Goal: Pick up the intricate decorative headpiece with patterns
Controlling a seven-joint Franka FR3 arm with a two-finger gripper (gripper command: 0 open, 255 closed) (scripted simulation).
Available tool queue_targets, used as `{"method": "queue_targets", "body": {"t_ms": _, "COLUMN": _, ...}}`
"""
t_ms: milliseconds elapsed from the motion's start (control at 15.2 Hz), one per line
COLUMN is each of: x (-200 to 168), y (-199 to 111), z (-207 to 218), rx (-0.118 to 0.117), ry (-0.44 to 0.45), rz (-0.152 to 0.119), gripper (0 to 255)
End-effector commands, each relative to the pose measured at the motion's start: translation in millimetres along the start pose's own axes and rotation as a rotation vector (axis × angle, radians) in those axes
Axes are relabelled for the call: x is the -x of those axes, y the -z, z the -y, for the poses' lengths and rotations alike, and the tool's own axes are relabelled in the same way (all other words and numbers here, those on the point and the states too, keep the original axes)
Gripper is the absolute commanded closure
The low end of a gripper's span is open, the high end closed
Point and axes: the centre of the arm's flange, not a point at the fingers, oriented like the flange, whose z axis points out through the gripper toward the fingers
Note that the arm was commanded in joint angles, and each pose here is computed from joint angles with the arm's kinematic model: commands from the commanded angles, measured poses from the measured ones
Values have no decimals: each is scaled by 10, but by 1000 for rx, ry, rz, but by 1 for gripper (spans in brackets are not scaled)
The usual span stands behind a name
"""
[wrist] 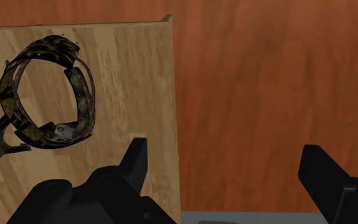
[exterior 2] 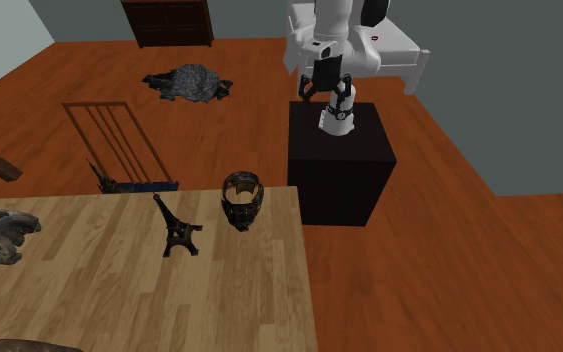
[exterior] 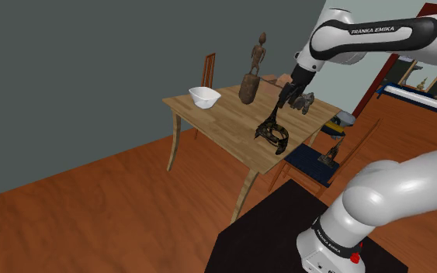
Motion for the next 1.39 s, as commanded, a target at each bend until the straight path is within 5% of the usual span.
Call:
{"method": "queue_targets", "body": {"t_ms": 0, "x": -68, "y": -170, "z": -201, "rx": 0, "ry": -1, "rz": 4, "gripper": 0}}
{"method": "queue_targets", "body": {"t_ms": 1320, "x": -605, "y": -1680, "z": -2334, "rx": -11, "ry": -14, "rz": 48, "gripper": 0}}
